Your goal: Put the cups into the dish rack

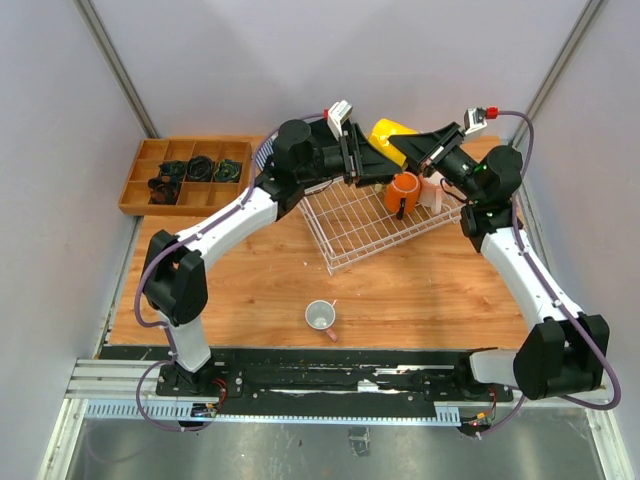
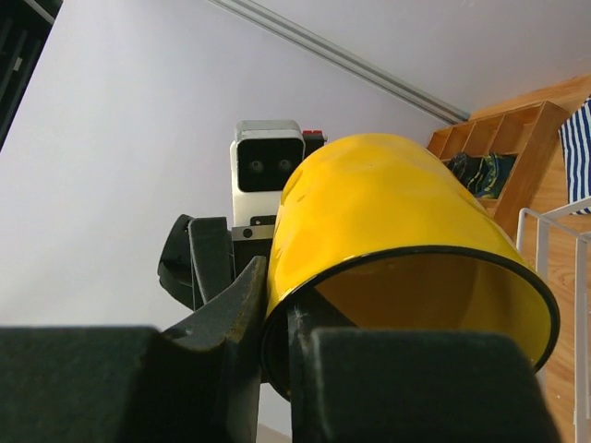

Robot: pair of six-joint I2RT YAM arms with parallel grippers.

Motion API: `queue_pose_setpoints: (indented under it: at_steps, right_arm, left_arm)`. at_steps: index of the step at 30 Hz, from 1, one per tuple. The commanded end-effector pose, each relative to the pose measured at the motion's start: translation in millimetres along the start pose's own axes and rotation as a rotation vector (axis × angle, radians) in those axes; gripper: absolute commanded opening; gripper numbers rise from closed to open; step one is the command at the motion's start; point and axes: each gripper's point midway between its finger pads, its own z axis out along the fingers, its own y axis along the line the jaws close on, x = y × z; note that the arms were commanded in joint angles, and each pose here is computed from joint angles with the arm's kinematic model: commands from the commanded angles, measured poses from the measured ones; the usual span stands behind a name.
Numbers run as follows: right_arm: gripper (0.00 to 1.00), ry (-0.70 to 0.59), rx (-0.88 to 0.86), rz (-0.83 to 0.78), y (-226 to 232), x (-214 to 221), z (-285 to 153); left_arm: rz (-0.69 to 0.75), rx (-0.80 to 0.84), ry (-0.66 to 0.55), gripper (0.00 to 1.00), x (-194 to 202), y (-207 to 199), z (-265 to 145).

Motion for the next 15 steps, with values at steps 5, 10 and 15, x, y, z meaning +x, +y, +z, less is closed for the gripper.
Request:
queue_pose_setpoints:
  at_steps: [5,10,15]
  right_arm:
    - [0.01,0.002,-0.09,-0.056,8.6,6.0,1.7]
    - [0.01,0.005,-0.081,-0.052,-1.7,8.9,2.6]
    - [0.01,0.027,-0.066,-0.049,-10.7,16.9,4.4]
  left_arm:
    - [0.029,0.084,-0.014,0.57,-5.2,-28.8,-2.2]
    - [0.009,0.114,-0.013,0.36,-4.8,-31.7,-1.8]
    - [-0.008,0.125,-0.01,0.25,-5.1,-29.6,0.5]
